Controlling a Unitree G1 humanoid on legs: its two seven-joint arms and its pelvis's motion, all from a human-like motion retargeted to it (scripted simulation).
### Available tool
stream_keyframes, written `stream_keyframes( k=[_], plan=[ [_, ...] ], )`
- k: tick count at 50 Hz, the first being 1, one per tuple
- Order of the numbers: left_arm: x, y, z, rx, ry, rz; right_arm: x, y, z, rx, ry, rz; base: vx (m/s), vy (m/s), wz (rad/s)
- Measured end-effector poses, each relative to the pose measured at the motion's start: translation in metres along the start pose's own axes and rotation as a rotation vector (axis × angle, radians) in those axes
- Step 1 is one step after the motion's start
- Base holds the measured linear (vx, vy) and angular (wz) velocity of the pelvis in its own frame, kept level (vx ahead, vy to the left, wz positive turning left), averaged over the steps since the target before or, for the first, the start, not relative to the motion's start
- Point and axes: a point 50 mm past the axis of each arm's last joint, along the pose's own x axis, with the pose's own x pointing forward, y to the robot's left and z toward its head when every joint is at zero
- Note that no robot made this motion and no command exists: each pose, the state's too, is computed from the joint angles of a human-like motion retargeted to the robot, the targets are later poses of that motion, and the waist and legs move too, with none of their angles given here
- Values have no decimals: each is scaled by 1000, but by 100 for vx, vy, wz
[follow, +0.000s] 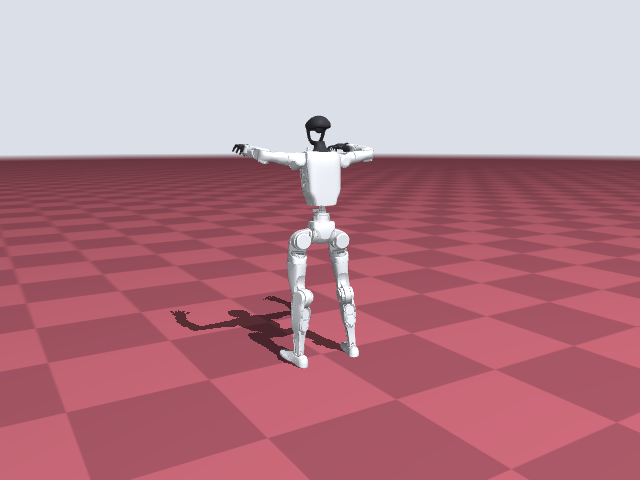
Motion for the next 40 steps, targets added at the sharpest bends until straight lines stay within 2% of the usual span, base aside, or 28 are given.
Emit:
stream_keyframes(
  k=[40],
  plan=[
    [-16, 4, -7, 1, 48, -6, -5, 1, -2, 8, 13, -5, 0, 0, 0]
  ],
)
